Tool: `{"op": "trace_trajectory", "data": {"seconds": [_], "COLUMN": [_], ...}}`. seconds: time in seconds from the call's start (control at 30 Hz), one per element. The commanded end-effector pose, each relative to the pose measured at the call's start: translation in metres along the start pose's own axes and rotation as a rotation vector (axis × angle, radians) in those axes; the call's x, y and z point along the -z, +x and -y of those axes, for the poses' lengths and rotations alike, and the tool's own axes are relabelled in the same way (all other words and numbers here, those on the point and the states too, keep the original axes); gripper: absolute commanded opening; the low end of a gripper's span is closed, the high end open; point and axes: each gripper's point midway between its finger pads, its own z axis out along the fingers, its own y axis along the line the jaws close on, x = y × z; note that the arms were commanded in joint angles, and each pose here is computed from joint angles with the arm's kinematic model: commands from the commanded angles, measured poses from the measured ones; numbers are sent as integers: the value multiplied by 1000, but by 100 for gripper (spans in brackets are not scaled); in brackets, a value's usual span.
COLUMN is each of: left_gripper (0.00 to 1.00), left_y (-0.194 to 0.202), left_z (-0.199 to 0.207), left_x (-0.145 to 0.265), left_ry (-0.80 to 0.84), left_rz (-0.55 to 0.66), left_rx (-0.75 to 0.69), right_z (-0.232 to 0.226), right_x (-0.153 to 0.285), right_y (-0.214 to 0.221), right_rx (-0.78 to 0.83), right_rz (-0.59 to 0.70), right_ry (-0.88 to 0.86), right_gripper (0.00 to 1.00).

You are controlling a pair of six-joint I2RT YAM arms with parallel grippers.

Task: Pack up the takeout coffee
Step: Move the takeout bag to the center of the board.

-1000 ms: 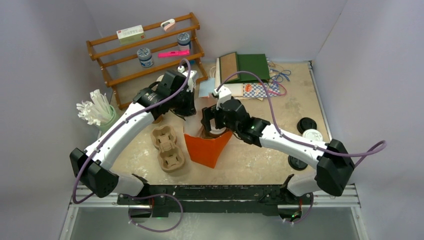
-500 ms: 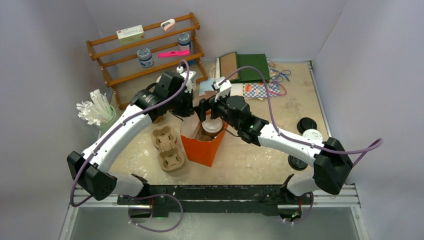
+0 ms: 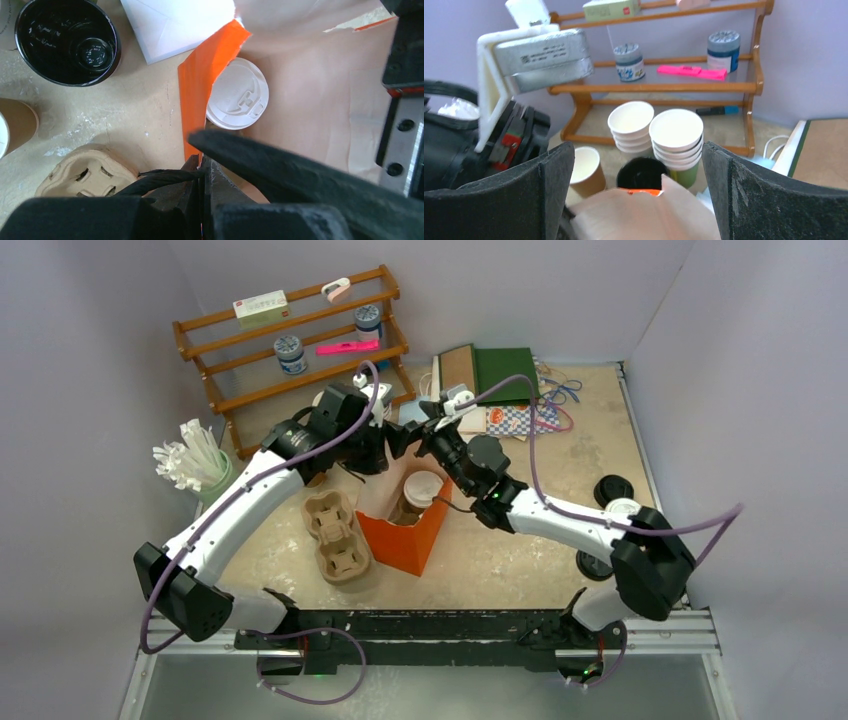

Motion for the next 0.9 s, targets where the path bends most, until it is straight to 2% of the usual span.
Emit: {"op": "trace_trajectory", "data": {"seconds": [0.0, 0.2, 0.47, 0.7, 0.87], "left_gripper": [0, 0, 0, 0, 0], "left_y": [-10, -10, -6, -1, 2], "left_z": [4, 3, -2, -3, 0], "left_x": [8, 12, 13, 12, 11], "left_ry": [25, 19, -4, 0, 22], "left_rz": [56, 62, 64, 66, 65], "left_rx": [-29, -40, -39, -24, -12], "right_z": [0, -3, -1, 11, 9], "right_x": [-17, -34, -22, -10, -10], "right_y": [-54, -85, -131, -155, -169], "right_rx": [-16, -21, -46, -143, -205], "right_rz": [249, 340, 386, 382, 460], "right_ry": [28, 34, 73, 155, 140], "right_gripper": [98, 98, 99, 98, 98]}}
